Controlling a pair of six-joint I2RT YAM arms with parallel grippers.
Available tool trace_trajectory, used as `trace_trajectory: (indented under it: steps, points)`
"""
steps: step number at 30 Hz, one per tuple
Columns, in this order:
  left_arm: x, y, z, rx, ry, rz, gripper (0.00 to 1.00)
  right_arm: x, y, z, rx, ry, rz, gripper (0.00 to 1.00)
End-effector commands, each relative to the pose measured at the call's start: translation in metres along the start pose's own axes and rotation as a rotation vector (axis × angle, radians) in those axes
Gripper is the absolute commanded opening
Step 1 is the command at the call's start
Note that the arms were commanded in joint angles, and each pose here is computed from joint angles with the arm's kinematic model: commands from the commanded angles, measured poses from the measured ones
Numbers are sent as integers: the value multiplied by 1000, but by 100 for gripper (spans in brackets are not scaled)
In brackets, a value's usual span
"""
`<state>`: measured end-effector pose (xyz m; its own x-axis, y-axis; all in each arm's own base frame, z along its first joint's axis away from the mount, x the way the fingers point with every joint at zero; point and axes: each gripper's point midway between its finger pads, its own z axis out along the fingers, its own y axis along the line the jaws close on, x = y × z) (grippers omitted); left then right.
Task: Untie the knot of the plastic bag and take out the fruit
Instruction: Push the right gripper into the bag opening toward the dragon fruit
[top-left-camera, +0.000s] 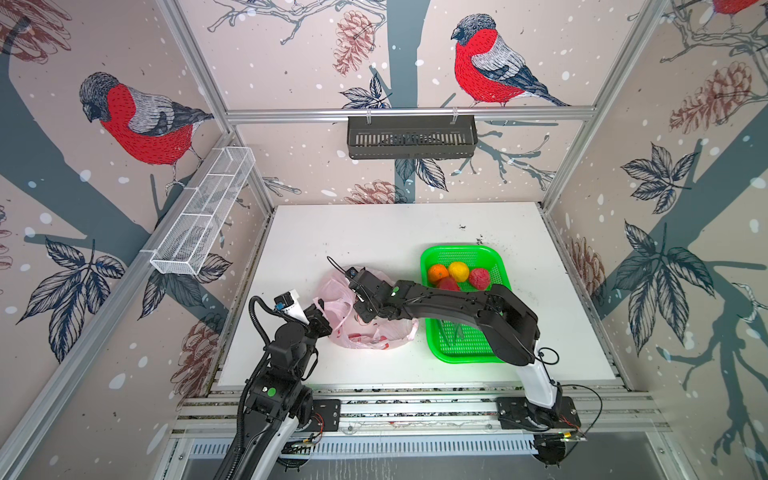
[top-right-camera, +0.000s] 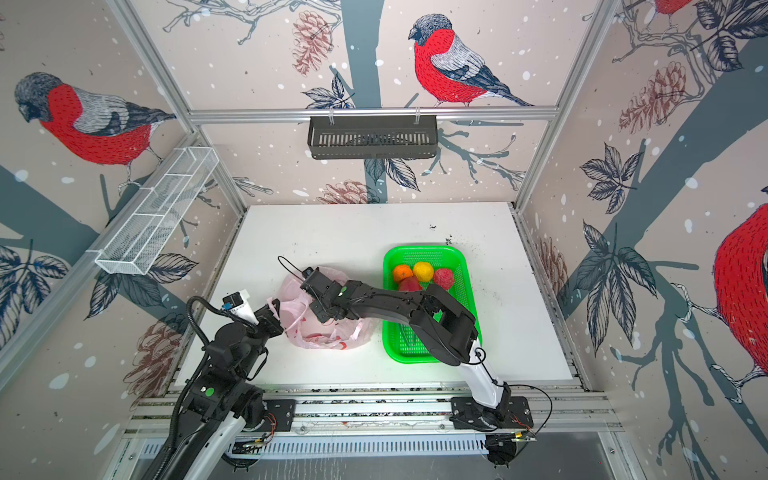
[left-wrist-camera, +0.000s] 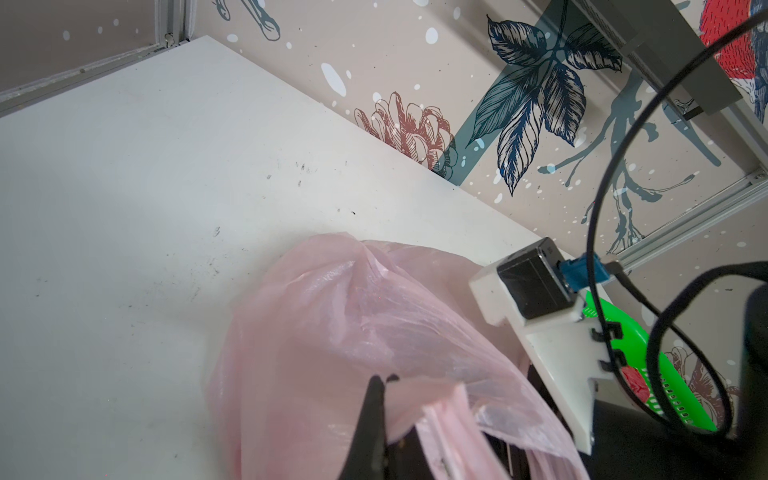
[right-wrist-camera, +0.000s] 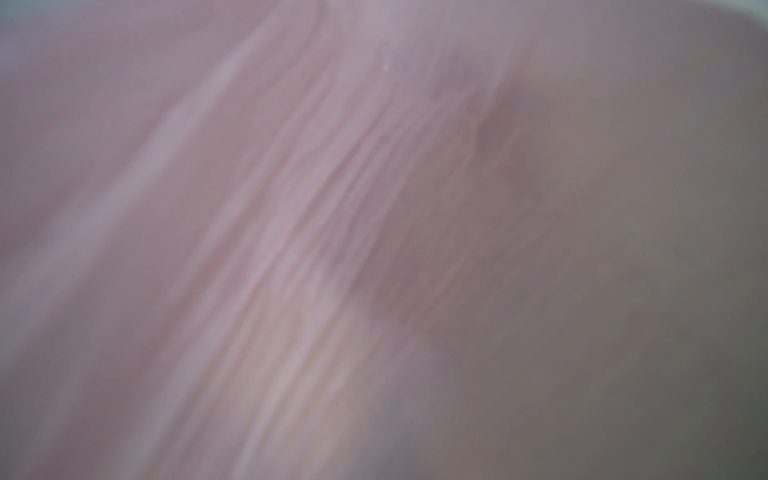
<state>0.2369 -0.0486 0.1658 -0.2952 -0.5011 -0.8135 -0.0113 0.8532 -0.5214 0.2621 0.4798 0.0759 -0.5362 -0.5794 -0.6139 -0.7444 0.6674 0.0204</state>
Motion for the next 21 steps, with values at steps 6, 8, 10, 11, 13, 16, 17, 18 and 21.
trace_trajectory:
  steps: [6, 8, 10, 11, 13, 16, 17, 18, 21]
  points:
    - [-5, -1, -1, 5, -29, -19, 0, 4, 4, -16, -4, 2, 11, 2]
    - [-5, 0, -1, 3, -33, -19, 0, 7, 6, -23, -5, 5, 10, 2]
    - [-5, 0, 0, 2, -34, -19, 0, 10, 8, -31, -3, 12, 9, 2]
    - [-4, 1, 0, 2, -33, -21, 0, 14, 9, -34, -2, 19, 9, 2]
    - [-4, 1, 0, 0, -33, -21, 0, 21, 13, -41, -7, 33, 6, 2]
    - [-3, 2, 1, -1, -34, -24, 0, 34, 16, -47, -8, 61, 2, 2]
    - [-3, 2, 1, 0, -35, -25, 0, 39, 17, -49, -8, 71, 4, 2]
    - [-3, 2, 1, -3, -35, -26, 0, 44, 18, -50, -9, 81, 6, 2]
    - [-3, 2, 1, -2, -36, -29, 0, 56, 21, -51, -27, 104, 16, 2]
